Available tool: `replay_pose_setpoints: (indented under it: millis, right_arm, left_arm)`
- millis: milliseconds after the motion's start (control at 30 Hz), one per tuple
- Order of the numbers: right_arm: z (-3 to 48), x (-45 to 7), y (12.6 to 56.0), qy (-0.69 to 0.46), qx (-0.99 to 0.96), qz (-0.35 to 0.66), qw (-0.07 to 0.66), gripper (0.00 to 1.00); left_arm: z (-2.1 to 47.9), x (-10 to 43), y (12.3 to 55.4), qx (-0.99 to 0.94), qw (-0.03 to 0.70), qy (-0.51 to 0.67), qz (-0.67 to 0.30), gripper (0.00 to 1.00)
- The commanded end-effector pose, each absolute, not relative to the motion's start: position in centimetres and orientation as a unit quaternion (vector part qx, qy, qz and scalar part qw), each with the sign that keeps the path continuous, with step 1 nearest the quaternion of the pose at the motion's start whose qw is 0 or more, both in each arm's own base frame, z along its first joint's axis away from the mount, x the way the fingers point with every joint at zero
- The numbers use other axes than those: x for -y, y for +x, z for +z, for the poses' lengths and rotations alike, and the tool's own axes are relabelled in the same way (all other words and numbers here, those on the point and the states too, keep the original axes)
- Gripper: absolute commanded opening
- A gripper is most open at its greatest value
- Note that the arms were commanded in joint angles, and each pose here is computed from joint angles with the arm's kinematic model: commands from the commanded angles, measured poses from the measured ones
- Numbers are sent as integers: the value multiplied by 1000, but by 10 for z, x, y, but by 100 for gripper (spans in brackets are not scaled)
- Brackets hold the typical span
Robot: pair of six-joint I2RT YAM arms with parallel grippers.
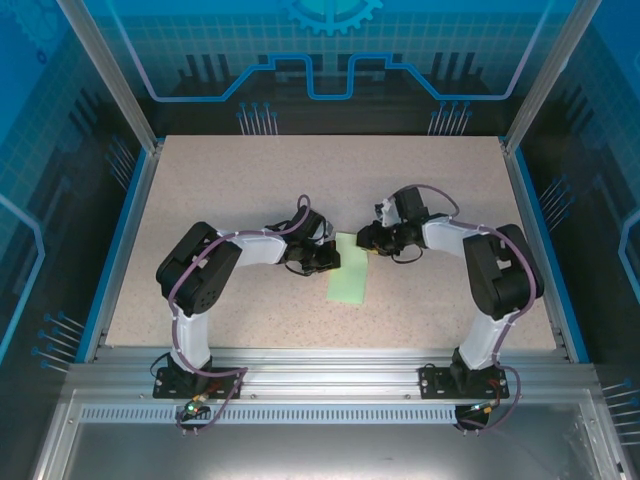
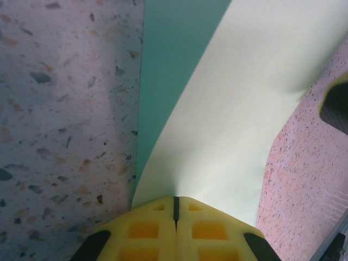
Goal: Fold a paper plane with a square sheet of paper (pick it up from the middle)
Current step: Fold the square sheet of paper in half at the center of the table.
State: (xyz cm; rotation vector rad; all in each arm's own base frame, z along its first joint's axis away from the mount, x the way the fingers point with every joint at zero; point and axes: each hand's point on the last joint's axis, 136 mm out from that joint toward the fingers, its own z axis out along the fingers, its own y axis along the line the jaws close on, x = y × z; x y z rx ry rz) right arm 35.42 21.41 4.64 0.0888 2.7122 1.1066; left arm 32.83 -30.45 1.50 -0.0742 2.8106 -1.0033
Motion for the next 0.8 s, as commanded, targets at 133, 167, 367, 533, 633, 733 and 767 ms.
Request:
replay_pose_setpoints:
  millis: [133,167,367,533,633,733,767]
  right_arm:
    - [-5,-197,349,69,-940,330,61,30]
    - [-9,-195,348,74,-941,325,56,30]
    - [25,-202,364,62,-929,353,87,30]
    - [45,-204,381,53,-928,353,106,30]
    - [37,-204,386,59,-929,352,98,30]
    - [24,-203,387,66,-932,346,88,30]
    - [18,-202,387,70,-933,343,83,30]
  left_arm:
    - [-2,296,308,-952,37,-21,-303,0]
    - [-2,295,307,-952,38,-21,-302,0]
    - [-2,294,306,-953,37,-20,-300,0]
    - [-1,295,307,-953,37,-18,-301,0]
    - [0,295,307,-953,39,-17,-301,0]
    - [1,295,307,-953,39,-16,-301,0]
    - [2,295,308,-952,40,-17,-302,0]
